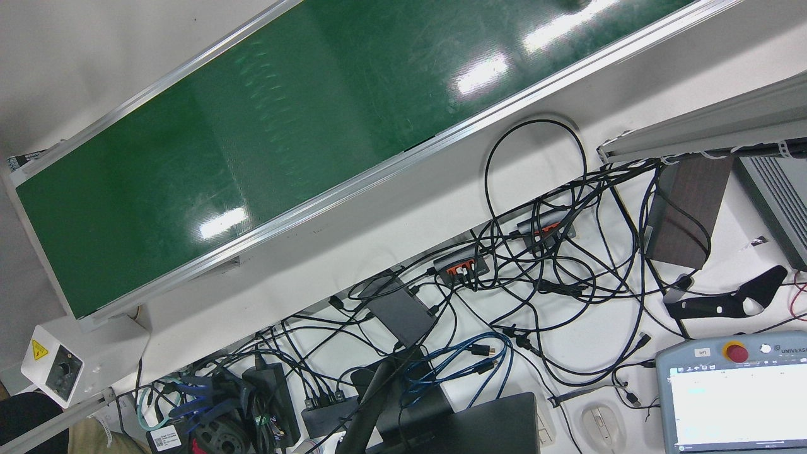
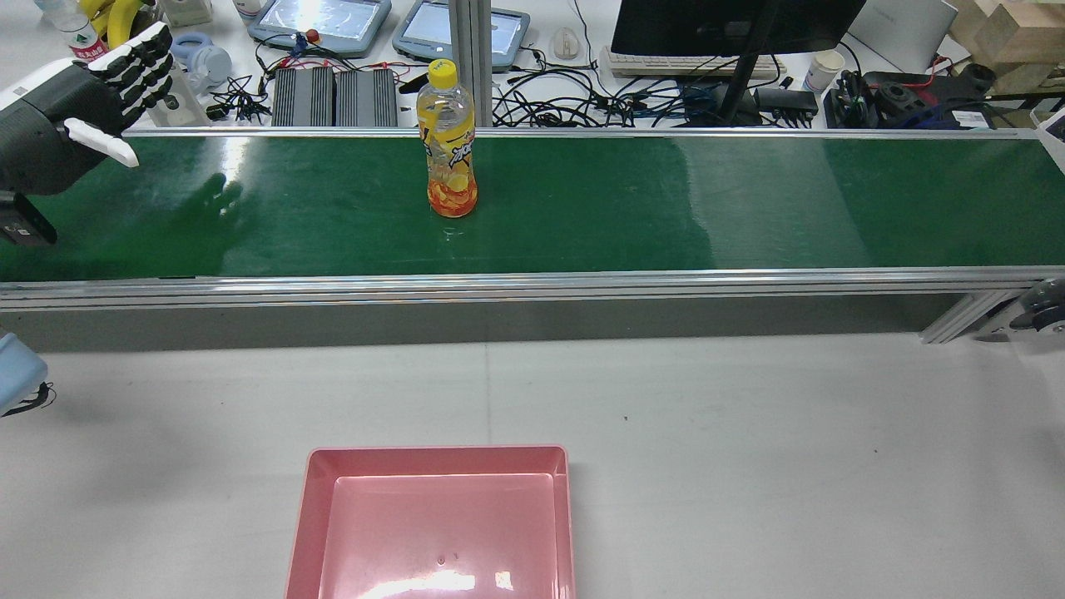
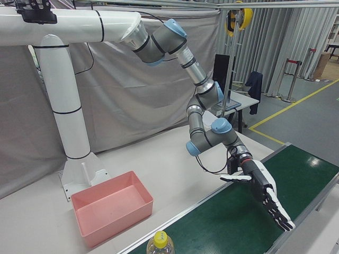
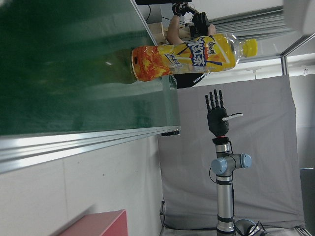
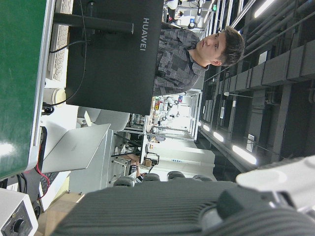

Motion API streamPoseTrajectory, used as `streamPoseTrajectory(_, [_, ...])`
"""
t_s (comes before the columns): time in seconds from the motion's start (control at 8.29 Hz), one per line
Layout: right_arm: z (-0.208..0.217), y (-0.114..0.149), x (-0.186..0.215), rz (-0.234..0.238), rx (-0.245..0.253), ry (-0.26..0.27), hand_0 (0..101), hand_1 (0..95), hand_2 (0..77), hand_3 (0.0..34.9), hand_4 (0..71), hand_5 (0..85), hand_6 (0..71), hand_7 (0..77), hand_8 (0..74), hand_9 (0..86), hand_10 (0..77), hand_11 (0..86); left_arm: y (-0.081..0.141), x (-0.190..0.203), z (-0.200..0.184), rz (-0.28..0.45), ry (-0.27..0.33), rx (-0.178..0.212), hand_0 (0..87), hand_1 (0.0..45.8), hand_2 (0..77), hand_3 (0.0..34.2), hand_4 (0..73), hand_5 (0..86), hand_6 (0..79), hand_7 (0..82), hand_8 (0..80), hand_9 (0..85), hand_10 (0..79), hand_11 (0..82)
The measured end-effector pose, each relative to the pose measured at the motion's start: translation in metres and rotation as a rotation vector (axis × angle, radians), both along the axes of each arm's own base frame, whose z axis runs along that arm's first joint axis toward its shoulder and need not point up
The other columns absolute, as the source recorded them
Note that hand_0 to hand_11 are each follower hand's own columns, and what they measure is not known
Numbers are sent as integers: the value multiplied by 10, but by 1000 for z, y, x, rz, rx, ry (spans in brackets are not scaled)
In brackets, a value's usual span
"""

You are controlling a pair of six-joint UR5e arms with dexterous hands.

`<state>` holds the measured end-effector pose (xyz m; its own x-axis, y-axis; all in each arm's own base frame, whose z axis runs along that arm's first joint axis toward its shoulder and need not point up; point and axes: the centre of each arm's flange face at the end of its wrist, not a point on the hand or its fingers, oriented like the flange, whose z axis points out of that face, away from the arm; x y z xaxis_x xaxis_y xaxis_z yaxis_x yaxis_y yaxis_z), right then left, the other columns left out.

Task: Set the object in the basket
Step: 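Move the open left hand along the belt toward the orange drink bottle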

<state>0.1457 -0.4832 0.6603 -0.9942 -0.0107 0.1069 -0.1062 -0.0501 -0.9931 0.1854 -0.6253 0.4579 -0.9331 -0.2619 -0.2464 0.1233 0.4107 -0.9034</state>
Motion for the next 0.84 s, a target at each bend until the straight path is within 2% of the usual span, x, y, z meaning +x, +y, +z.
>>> streamPoseTrajectory(0.12, [0,0,0,0,0,0,3,0,5,0,0,0,0,5,0,0,0,0,-2,4,-7,-8,-26,3,610,38,0,15,60,11,0,5,0,5,5,16])
streamPoseTrajectory(0.36, [0,0,0,0,0,0,1,0,5,0,0,0,0,5,0,0,0,0,-8,10,-24,-24,-66,24,597,49,0,15,60,11,0,5,0,5,5,11])
streamPoseTrajectory(0.6, [0,0,0,0,0,0,3,0,5,0,0,0,0,5,0,0,0,0,-6,32,-36,-3,-66,39,597,49,0,15,60,11,0,5,0,5,5,16])
streamPoseTrajectory(0.84, [0,0,0,0,0,0,3,0,5,0,0,0,0,5,0,0,0,0,3,61,-39,6,-50,35,592,49,0,7,60,11,0,5,0,5,5,11])
